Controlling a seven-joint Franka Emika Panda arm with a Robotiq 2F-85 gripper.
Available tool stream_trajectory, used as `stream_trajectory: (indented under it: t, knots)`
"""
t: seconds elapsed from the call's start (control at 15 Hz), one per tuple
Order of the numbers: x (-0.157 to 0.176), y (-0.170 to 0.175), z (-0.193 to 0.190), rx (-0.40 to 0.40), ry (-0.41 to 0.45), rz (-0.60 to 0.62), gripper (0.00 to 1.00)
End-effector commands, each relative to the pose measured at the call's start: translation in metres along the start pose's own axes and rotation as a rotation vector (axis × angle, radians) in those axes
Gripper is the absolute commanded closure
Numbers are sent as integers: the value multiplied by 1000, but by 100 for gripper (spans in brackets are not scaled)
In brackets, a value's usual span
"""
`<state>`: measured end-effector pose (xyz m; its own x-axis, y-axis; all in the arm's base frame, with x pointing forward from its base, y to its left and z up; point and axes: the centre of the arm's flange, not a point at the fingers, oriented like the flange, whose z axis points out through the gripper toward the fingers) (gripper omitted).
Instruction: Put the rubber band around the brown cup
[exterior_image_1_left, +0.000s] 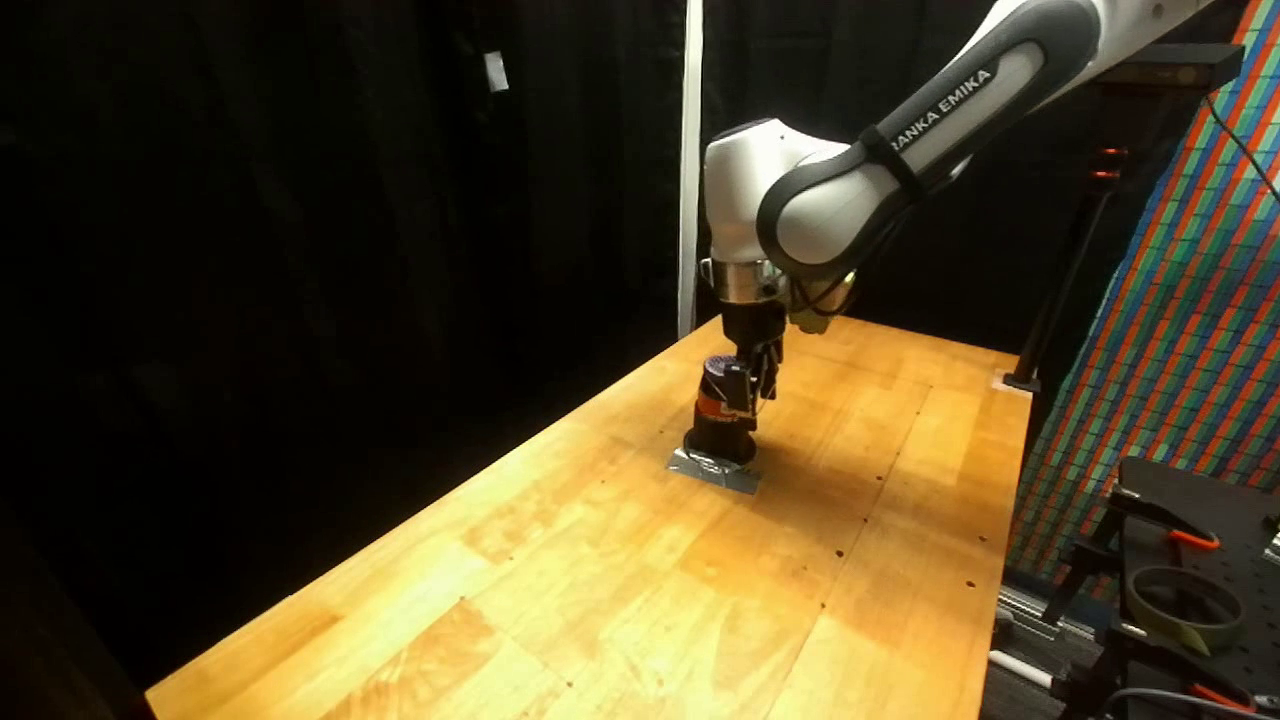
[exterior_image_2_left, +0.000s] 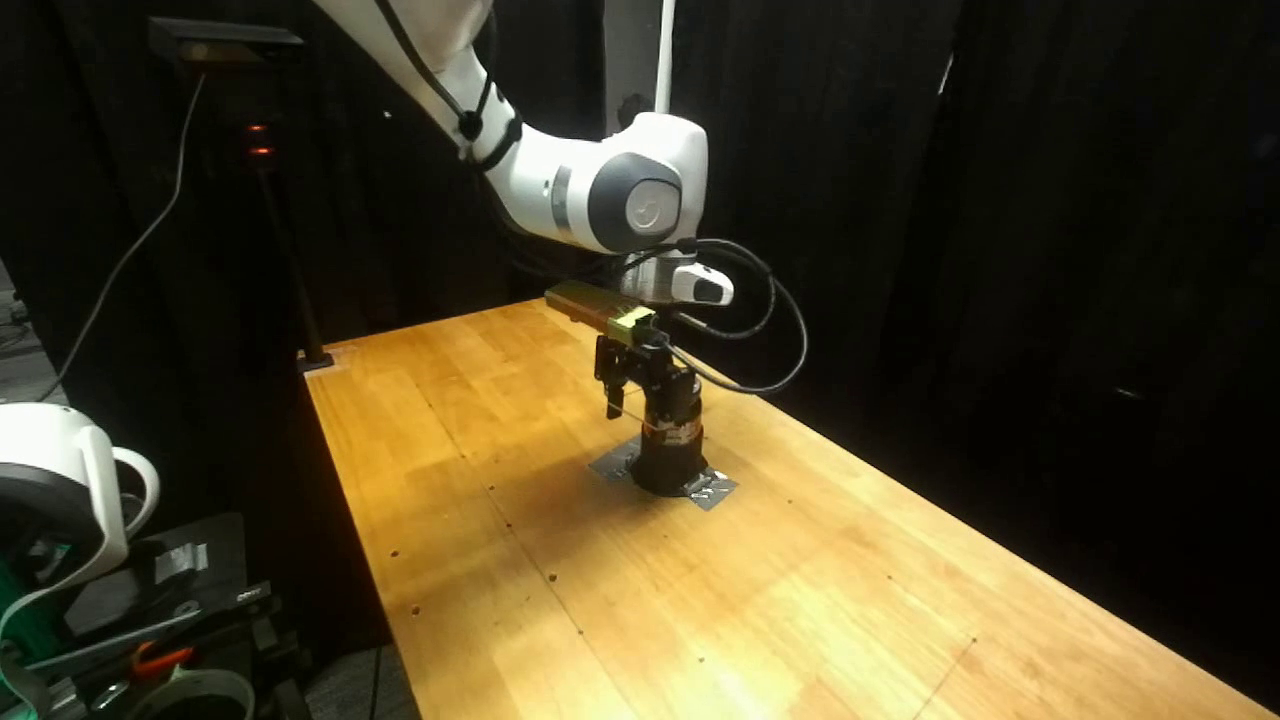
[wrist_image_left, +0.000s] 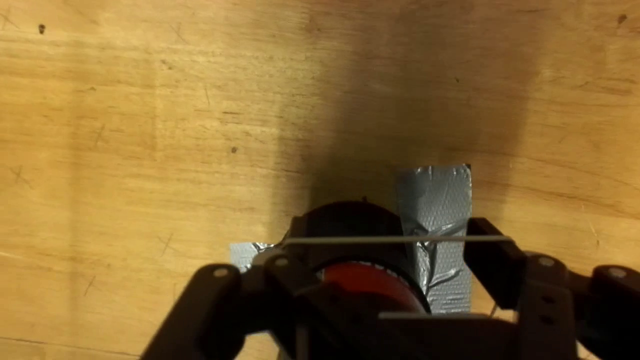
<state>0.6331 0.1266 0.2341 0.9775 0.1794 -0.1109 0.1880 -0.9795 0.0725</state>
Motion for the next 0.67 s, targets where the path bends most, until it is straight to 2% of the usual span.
stream_trajectory:
  t: [0.0, 0.27, 0.47, 0.6]
  knots:
    - [-68, -7, 3, -54, 108, 28, 49]
    - [-95, -11, 10, -93, 265, 70, 80]
    - [-117, -14, 22, -128, 396, 102, 84]
    - [-129, -15, 28, -145, 483, 118, 81]
